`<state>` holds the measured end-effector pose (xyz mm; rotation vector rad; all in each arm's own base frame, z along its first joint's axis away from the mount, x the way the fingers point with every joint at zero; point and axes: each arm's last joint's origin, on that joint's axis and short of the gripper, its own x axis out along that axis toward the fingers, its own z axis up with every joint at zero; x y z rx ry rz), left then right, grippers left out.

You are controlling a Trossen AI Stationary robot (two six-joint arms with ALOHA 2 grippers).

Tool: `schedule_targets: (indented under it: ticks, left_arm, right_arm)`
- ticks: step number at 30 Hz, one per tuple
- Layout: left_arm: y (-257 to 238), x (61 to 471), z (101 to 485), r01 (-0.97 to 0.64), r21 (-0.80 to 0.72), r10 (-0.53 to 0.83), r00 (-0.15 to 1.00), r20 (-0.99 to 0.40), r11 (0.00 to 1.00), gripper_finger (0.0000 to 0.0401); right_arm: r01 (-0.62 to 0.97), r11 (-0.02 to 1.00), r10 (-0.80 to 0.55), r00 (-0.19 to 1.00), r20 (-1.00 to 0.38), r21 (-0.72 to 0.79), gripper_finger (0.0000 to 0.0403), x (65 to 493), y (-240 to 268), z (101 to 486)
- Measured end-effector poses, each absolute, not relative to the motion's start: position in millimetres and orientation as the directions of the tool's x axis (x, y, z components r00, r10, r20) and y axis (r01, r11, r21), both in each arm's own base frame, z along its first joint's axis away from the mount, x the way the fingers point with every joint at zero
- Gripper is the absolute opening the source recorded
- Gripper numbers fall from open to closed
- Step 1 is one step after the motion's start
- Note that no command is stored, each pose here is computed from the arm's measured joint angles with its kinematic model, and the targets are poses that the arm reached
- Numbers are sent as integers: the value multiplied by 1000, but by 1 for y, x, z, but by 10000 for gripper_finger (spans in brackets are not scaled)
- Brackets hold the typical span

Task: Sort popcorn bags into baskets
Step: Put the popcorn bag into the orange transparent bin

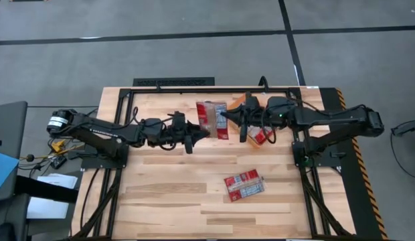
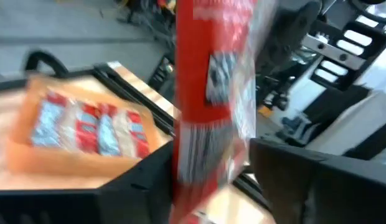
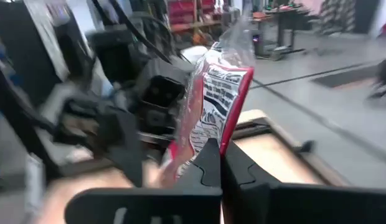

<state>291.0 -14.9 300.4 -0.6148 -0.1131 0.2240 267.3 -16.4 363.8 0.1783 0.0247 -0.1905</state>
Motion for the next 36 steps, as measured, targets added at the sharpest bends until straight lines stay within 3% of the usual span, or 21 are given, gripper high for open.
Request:
schedule_targets:
  ticks: [5, 10, 15, 21, 27, 32, 36]
  left_arm:
    - [-10, 292, 300, -104, -691, 179, 983, 37, 715, 238]
    - [-8, 292, 301, -65, -785, 164, 985, 47, 616, 267]
    - [-1, 292, 306, 12, -918, 200, 975, 99, 396, 272]
    - [7, 288, 323, 266, -962, 294, 917, 271, 56, 273]
    - [9, 282, 334, 436, -897, 379, 844, 379, -73, 273]
    - [7, 285, 330, 417, -883, 293, 890, 349, -215, 273]
    - [4, 286, 329, 413, -864, 268, 901, 342, -288, 273]
  right_arm:
    - [253, 966, -257, 961, -106, -47, 3, 260, -15, 389]
    - [275, 934, -308, 943, -125, -229, 3, 254, -12, 408]
    - [189, 838, -293, 947, -130, -511, 3, 248, 7, 423]
    - [196, 643, -374, 924, -81, -741, 4, 235, 39, 443]
    - [175, 511, -387, 921, -43, -841, 3, 223, 63, 456]
    - [119, 424, -367, 929, -51, -898, 10, 225, 70, 454]
    - [112, 412, -365, 930, -51, -904, 5, 225, 69, 454]
